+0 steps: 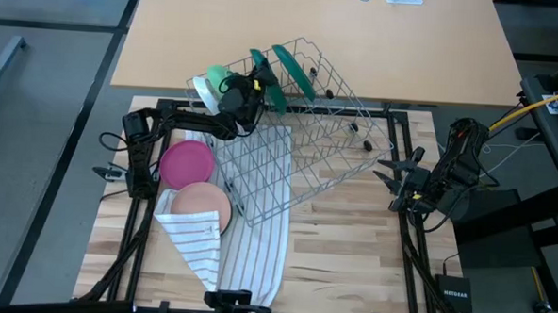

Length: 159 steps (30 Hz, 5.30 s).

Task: Sort dishes
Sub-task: Put the dark green plate in the dish rack, then put the light orange plate in the dish rack

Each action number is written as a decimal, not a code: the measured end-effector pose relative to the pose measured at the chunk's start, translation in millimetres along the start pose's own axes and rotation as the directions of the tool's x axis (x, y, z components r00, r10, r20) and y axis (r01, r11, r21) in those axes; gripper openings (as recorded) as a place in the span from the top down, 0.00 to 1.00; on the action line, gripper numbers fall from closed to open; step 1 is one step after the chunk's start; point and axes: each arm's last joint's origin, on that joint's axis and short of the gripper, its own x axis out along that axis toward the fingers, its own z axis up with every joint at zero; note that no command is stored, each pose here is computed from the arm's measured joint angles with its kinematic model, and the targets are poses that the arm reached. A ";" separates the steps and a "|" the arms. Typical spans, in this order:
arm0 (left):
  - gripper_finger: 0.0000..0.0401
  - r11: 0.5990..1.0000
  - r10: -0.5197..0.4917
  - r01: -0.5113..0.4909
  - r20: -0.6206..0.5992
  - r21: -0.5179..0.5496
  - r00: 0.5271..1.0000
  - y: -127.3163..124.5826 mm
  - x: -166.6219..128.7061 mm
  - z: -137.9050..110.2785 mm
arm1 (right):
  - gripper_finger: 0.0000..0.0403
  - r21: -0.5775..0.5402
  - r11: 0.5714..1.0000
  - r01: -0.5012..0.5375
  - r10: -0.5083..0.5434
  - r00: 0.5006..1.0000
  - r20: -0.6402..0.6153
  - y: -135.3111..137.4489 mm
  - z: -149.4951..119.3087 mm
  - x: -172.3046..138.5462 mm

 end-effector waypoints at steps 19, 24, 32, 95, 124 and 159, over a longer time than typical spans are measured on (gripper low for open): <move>0.60 0.898 0.041 0.032 -0.155 0.439 0.987 11.7 5.7 -13.6 | 0.64 0.000 1.000 0.000 0.000 1.000 0.000 0.0 0.0 0.0; 0.60 0.887 0.033 0.067 -0.209 0.456 0.977 13.2 4.2 -17.6 | 0.64 0.000 1.000 0.000 0.000 1.000 0.000 0.0 0.0 0.0; 0.57 0.858 0.021 0.095 -0.220 0.505 0.975 9.8 -0.3 -19.8 | 0.64 0.000 1.000 0.000 0.000 1.000 0.000 0.0 0.0 0.0; 0.49 0.810 0.207 -0.144 -0.047 0.568 0.977 -23.2 -67.2 -35.3 | 0.64 0.000 1.000 0.000 0.000 1.000 0.000 0.0 0.0 0.0; 0.49 0.580 -0.155 0.262 -0.211 0.771 0.965 -102.3 -169.8 -4.8 | 0.64 0.000 1.000 0.000 0.000 1.000 0.000 -0.1 0.1 0.0; 0.52 0.696 -0.250 0.613 -0.674 0.373 0.695 -126.4 -418.7 97.2 | 0.64 0.222 0.970 -0.095 0.108 0.993 -0.046 12.4 -1.5 1.3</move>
